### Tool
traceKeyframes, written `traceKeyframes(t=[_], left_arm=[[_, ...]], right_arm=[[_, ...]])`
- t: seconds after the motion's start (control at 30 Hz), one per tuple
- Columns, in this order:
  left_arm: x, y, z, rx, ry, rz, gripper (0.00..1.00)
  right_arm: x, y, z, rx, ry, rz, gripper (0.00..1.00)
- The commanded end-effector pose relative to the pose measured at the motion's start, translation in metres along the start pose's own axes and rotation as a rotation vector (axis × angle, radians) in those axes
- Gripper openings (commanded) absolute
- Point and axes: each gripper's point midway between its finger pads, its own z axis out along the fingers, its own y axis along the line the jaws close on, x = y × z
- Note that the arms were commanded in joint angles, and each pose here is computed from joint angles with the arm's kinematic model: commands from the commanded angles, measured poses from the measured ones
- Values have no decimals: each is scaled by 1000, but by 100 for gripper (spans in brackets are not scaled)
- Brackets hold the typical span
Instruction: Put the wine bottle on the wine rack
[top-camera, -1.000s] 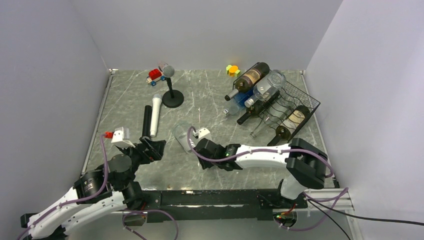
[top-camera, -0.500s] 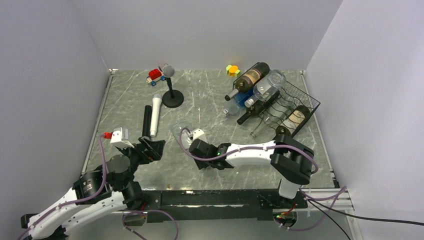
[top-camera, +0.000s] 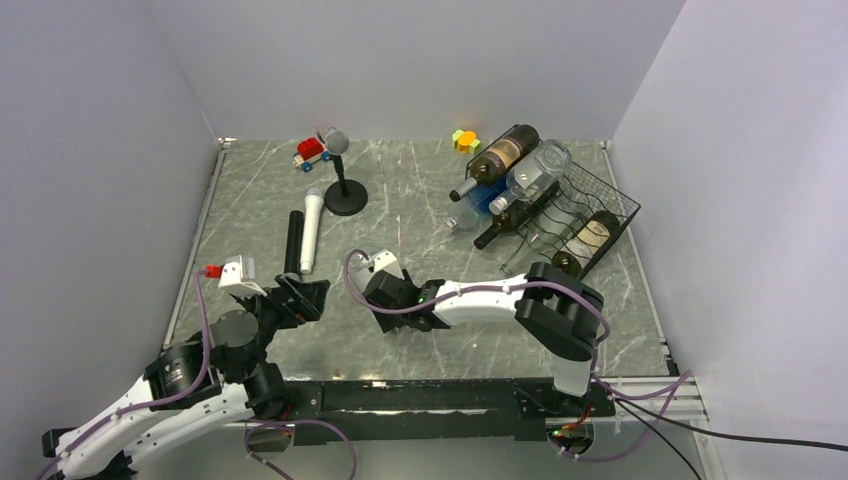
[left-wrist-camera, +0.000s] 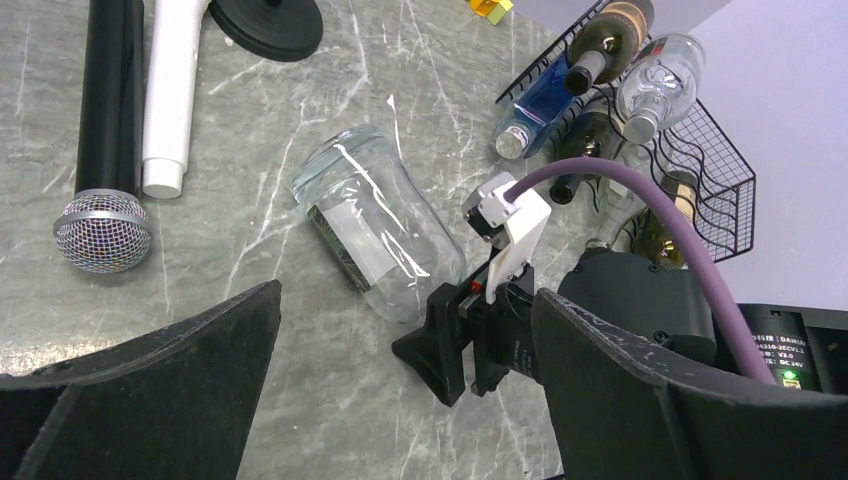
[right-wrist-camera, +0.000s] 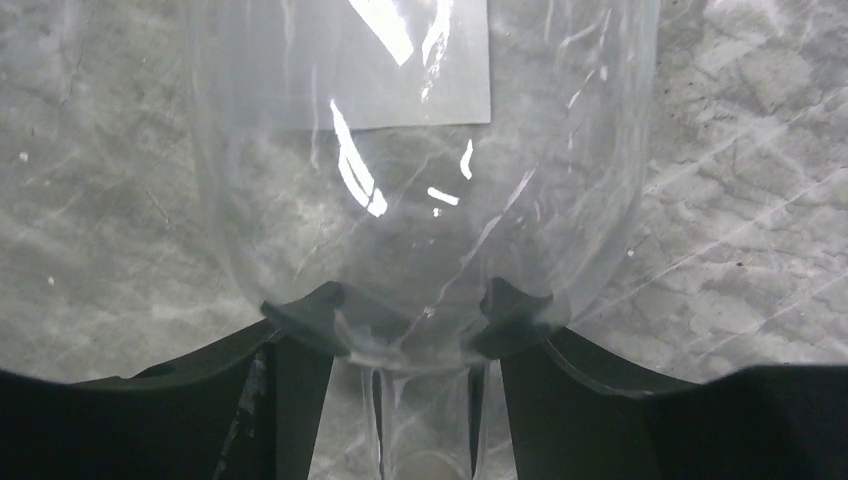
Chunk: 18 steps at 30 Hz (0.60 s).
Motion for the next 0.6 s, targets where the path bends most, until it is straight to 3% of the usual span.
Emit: traceKeyframes(t=[0.0,0.17,0.23,0.33,0.37,0.57], left_arm=[[-7,-2,0,3,-30,-26,99],[-9,-1,-1,4,-35,-29,99],[-9,-1,-1,5,-36,-29,99],[-9,0,-1,3,-36,-30,99],[-9,0,-2,2,-37,-30,99],[-10,0,-2,1,-40,-32,99]], right_arm=[[-18,-6,7,59,-43,25,60],[-13,-13,14,106,-34,36,50],[-12,-14,16,112,-32,35,42],[-13,-16,18,132,-31,30,7],[-14,-18,18,148,-33,30,0],[-35,-19,-2,132,-97,23,0]])
